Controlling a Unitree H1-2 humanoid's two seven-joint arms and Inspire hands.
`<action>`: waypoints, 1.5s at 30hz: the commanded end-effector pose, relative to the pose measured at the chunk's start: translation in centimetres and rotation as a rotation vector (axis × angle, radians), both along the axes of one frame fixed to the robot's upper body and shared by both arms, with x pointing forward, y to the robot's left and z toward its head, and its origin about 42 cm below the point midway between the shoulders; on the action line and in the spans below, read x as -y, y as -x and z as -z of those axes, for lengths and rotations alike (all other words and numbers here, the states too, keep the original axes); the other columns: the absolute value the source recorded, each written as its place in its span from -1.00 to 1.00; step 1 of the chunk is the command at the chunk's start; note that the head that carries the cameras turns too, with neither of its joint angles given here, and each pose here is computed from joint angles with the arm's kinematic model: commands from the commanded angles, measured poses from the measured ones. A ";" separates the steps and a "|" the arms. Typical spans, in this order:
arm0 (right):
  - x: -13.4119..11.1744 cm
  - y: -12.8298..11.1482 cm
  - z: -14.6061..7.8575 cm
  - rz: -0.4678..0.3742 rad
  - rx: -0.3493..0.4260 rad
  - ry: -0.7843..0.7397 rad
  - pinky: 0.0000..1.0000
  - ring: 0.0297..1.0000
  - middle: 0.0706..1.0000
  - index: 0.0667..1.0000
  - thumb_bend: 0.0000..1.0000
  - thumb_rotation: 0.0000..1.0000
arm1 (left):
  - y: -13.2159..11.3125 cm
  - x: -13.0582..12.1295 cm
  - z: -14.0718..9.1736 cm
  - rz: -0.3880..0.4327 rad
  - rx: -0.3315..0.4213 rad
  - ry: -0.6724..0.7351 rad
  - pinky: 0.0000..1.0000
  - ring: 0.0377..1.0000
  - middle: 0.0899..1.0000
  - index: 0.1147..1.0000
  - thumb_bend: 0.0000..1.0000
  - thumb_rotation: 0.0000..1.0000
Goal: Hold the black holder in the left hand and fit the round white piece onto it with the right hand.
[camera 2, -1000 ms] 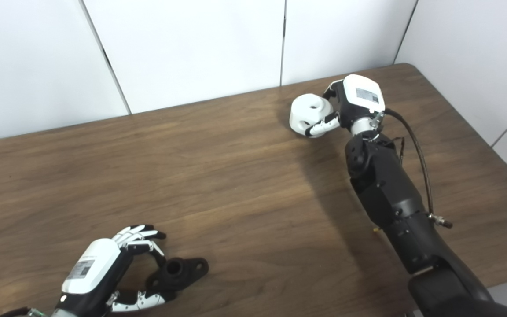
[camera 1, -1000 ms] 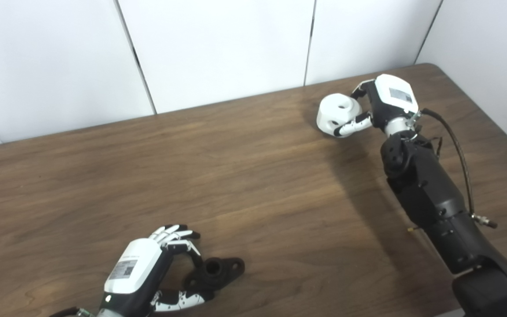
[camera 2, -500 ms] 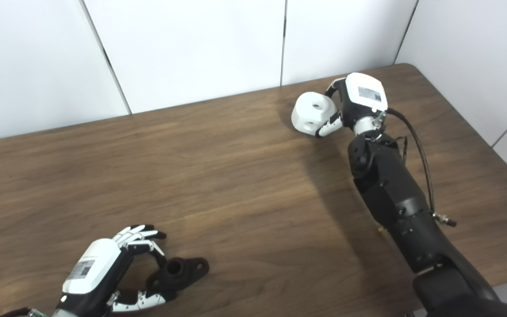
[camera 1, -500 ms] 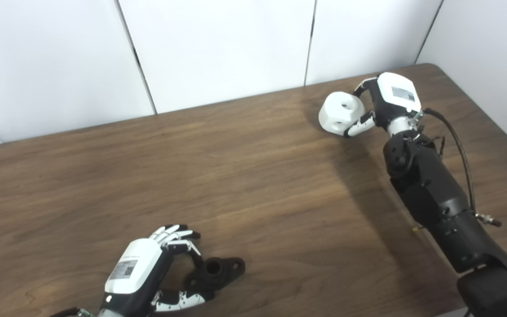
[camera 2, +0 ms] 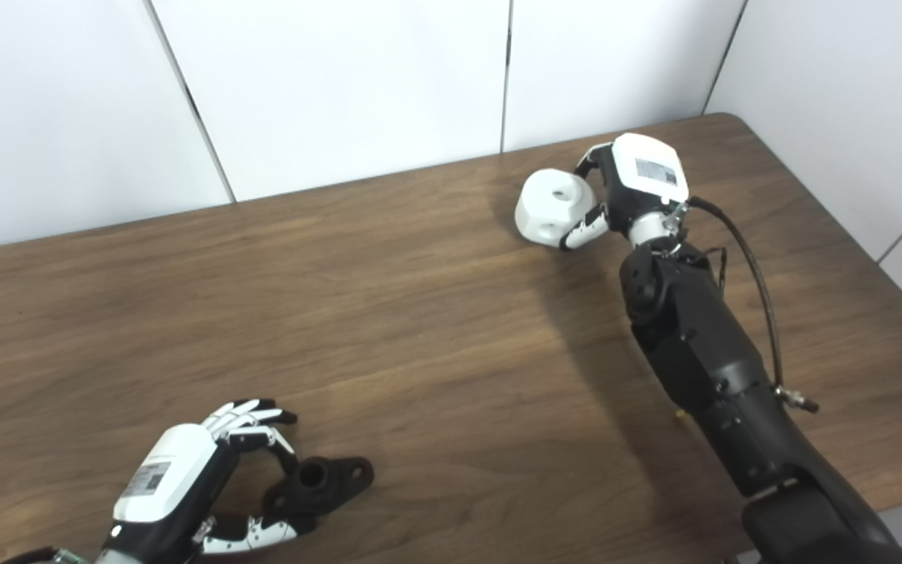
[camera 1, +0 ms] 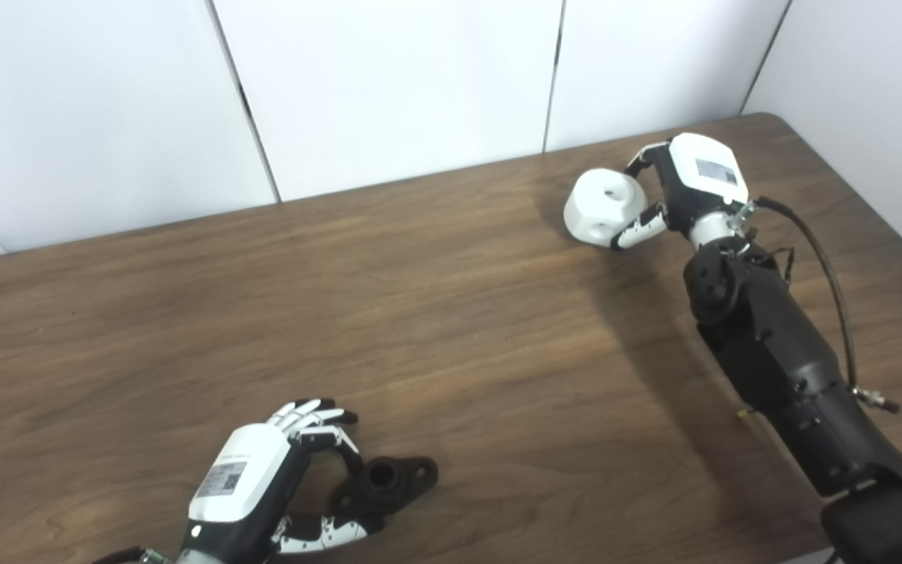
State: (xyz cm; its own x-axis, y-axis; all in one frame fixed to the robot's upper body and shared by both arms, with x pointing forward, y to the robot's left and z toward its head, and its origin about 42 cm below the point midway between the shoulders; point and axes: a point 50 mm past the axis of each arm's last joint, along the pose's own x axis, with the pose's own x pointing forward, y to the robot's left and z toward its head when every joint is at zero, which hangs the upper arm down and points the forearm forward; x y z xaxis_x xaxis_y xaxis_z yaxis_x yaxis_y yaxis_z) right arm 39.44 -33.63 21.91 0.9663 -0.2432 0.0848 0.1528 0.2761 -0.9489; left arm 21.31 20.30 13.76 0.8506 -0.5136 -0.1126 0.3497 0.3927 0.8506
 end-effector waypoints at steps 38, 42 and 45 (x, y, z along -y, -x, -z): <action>-11.1 15.4 -8.3 -0.567 -0.122 0.041 0.63 0.83 0.64 -0.10 0.05 -0.73 | 0.7 5.0 2.7 -0.080 -0.158 -0.079 0.79 0.78 0.60 -0.15 0.04 -0.90; -12.0 15.7 -8.1 -0.595 -0.101 0.024 0.65 0.84 0.62 -0.11 0.05 -0.73 | 0.6 4.9 2.7 -0.080 -0.159 -0.075 0.79 0.78 0.61 -0.15 0.04 -0.90; -12.6 15.8 -8.1 -0.611 -0.089 0.009 0.62 0.85 0.62 -0.11 0.04 -0.73 | 0.6 4.9 2.7 -0.078 -0.162 -0.078 0.79 0.79 0.61 -0.15 0.04 -0.90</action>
State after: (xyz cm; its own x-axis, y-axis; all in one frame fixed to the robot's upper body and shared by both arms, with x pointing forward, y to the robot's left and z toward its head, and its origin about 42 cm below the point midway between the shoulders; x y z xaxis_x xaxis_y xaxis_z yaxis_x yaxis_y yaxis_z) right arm 23.98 -21.45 28.49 0.9351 0.3387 -0.1041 -0.2053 0.2783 -0.9383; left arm 21.64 15.39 13.88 0.8997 -0.4219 -0.1123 0.3022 0.4162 0.8576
